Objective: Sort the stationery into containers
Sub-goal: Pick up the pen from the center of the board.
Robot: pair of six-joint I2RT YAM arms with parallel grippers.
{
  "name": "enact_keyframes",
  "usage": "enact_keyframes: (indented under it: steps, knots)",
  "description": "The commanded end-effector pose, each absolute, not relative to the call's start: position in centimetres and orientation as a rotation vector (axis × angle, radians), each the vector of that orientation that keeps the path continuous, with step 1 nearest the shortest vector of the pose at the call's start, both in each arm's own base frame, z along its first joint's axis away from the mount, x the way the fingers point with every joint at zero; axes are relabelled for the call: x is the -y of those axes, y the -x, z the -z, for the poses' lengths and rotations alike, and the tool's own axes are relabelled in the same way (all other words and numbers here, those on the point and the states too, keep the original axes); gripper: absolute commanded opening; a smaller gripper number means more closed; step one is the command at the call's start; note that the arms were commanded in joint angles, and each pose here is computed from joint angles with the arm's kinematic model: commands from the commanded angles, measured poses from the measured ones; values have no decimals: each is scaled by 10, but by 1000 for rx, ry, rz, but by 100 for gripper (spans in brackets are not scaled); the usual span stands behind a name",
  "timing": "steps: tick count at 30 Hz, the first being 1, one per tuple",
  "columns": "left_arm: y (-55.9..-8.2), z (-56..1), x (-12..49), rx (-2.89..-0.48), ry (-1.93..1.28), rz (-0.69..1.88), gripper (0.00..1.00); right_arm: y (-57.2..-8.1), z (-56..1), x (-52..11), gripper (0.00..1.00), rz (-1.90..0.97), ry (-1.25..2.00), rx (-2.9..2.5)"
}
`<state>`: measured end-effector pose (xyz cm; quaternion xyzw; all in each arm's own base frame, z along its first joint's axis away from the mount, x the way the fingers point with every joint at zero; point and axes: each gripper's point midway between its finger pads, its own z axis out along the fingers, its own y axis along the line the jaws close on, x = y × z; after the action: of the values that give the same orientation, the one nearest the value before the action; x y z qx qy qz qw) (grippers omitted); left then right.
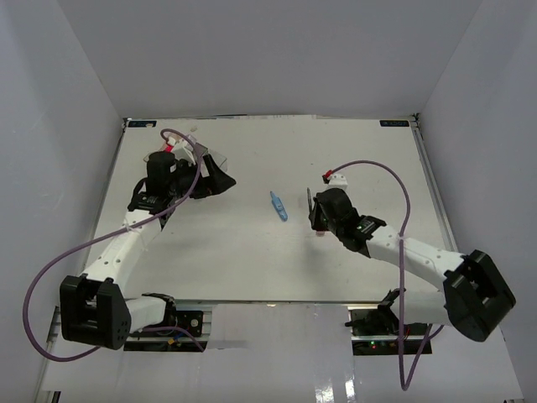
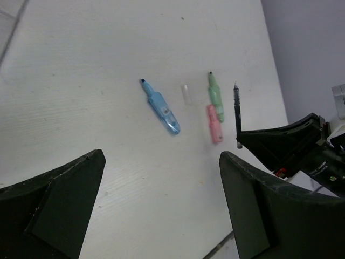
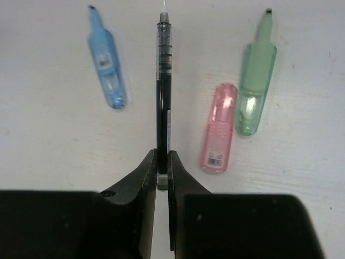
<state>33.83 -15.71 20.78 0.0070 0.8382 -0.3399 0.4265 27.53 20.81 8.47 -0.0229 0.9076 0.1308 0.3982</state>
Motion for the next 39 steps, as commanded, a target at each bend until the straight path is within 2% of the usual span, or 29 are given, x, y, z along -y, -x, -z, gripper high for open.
enact_keyframes:
  steps: [1, 8, 12, 16, 20, 23, 29, 32, 34, 38, 39]
  knots:
    - [-315, -244, 186, -2000, -37, 1084, 98, -280, -134, -230, 8, -497, 182, -2076]
    - [-293, -287, 240, -1895, -108, 1228, 98, -246, -221, -261, 8, -822, 424, -1647]
    - [-290, -298, 268, -1866, -122, 1279, 98, -225, -242, -271, 8, -927, 521, -1510]
    - [-290, -296, 291, -1880, -126, 1288, 93, -215, -252, -276, 8, -976, 560, -1446]
    - [-287, -303, 309, -1865, -135, 1289, 78, -212, -254, -279, 8, -1006, 559, -1433]
    - [-286, -302, 317, -1873, -139, 1294, 72, -210, -256, -279, 8, -1020, 560, -1418]
    - [-284, -306, 328, -1860, -157, 1307, 48, -209, -260, -277, 8, -1022, 553, -1401]
    - [-282, -305, 331, -1858, -170, 1309, 32, -208, -260, -277, 8, -1024, 547, -1398]
    - [-280, -307, 331, -1847, -184, 1308, 22, -207, -259, -277, 11, -1026, 548, -1402]
    - [-274, -308, 333, -1811, -250, 1311, 14, -207, -255, -278, 17, -1031, 558, -1422]
    - [-273, -308, 333, -1805, -263, 1311, 14, -207, -252, -279, 24, -1030, 566, -1438]
